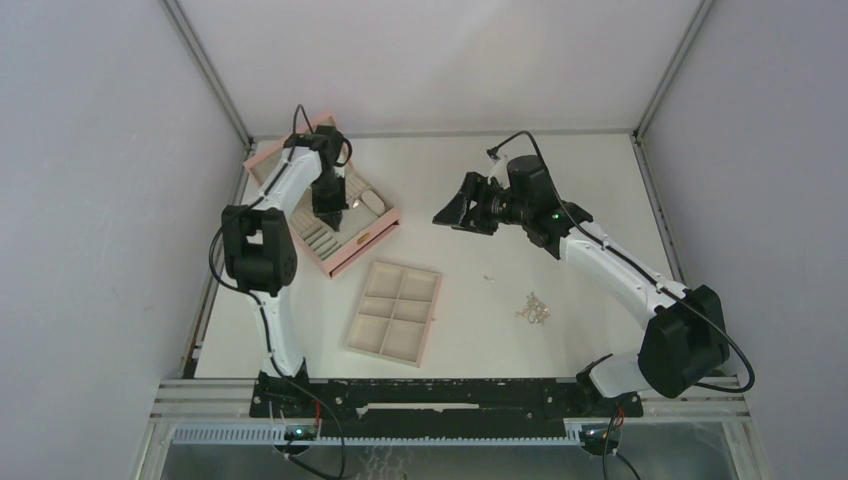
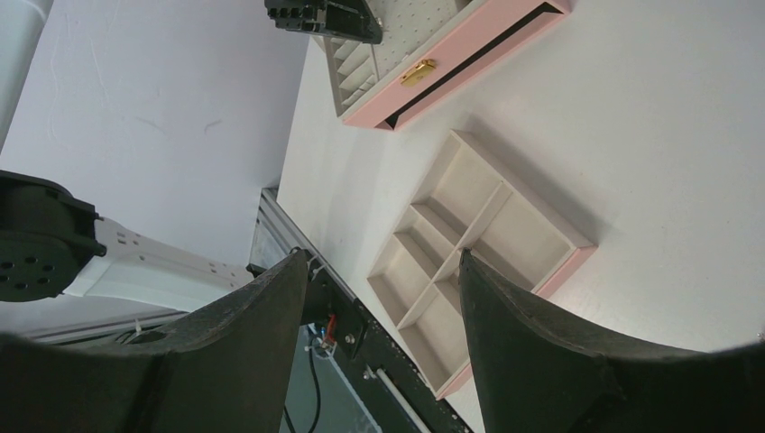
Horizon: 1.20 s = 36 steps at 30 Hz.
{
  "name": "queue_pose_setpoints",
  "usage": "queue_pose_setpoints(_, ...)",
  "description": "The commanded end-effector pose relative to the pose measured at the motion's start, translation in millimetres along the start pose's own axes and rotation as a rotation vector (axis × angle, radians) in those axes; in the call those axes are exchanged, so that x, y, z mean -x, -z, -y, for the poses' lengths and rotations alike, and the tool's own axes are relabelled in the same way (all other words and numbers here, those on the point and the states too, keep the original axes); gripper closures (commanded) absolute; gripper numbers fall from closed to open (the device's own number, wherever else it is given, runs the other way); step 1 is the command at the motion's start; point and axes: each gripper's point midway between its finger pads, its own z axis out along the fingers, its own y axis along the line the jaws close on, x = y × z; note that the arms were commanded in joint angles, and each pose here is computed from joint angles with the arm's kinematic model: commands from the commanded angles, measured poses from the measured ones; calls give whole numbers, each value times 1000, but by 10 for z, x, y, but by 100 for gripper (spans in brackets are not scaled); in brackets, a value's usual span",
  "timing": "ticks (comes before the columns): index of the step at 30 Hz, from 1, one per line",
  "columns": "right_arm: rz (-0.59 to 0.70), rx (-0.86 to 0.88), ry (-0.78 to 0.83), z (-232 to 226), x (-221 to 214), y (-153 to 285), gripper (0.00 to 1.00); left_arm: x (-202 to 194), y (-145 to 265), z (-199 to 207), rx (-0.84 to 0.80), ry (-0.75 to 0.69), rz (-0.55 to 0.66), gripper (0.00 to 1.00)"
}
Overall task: Organize the mixed jewelry
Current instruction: Place the jewelry in the jewelry box.
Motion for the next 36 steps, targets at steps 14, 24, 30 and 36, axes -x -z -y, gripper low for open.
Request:
queue_pose_setpoints(14,11,39,37,-91,33,-17,29,281,366,-32,132,-71,173,100)
queue_pose_setpoints(24,10,35,40,-83,26,-18,29,242,314,-90,172,-84,151,100)
queue_pose_setpoints(30,7,31,40,-74,16,-19,29,216,277,-107,195,-95,140,100)
queue_pose_setpoints(36,9,29,38,-68,21,-24,29,180,225,-66,183,-107,123,100)
